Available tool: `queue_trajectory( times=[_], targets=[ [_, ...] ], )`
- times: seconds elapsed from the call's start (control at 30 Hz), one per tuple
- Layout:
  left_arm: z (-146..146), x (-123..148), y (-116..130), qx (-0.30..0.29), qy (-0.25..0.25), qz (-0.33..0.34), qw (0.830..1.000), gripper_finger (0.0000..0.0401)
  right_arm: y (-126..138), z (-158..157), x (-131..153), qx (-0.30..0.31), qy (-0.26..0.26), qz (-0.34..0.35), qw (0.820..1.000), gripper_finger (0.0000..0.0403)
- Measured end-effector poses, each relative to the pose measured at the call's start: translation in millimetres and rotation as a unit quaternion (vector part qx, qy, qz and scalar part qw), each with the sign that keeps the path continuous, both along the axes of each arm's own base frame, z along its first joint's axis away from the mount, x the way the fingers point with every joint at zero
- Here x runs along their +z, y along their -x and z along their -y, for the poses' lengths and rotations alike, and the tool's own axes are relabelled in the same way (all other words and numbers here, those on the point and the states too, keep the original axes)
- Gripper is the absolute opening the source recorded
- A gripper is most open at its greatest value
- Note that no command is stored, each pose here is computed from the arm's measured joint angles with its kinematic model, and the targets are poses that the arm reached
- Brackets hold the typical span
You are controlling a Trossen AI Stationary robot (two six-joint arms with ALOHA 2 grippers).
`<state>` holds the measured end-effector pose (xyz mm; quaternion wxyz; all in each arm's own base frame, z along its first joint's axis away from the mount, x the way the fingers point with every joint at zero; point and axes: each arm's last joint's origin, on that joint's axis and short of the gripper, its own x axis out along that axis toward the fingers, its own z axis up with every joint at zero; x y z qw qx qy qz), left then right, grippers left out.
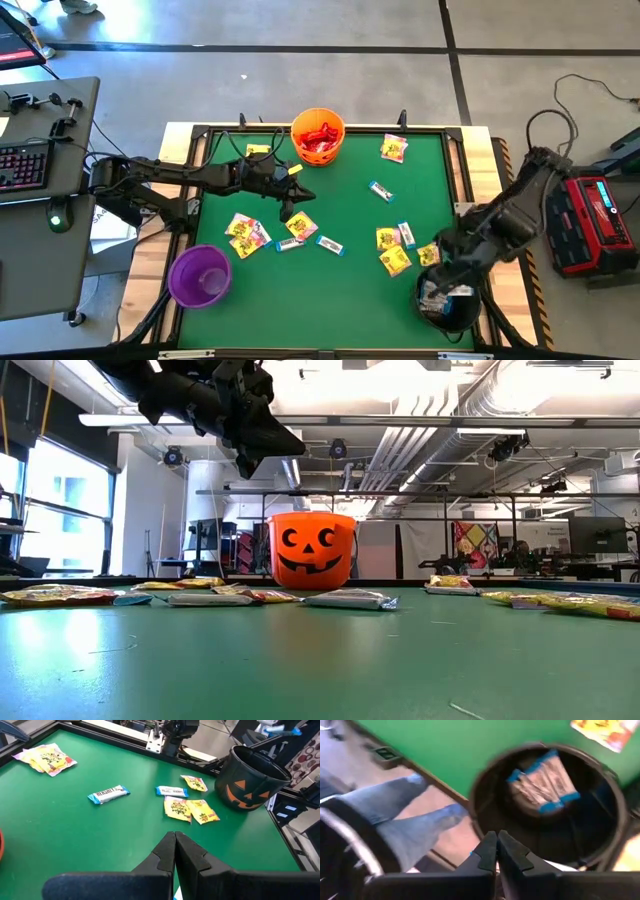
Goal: Sort candy by brand, put in halloween buckets
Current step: Put the white chocolate bar into the black bucket
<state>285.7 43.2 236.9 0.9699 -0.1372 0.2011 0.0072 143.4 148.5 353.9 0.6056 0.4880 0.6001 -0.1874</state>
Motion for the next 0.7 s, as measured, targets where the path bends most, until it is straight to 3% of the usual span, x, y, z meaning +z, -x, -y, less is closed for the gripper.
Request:
queue_trajectory(
  times=[0.27,0.7],
  targets=[
    [0,0,0,0.0,0.0,0.0,1.0,0.0,-4,-17,-27,-0.008,0.053,-0.06,0.997,0.0],
    [0,-1,0,-0.004,-0.005,-0.004,1.0,0.0,-7,-20,-108,-0.014,0.068,-0.09,0.994,0.0]
  ],
)
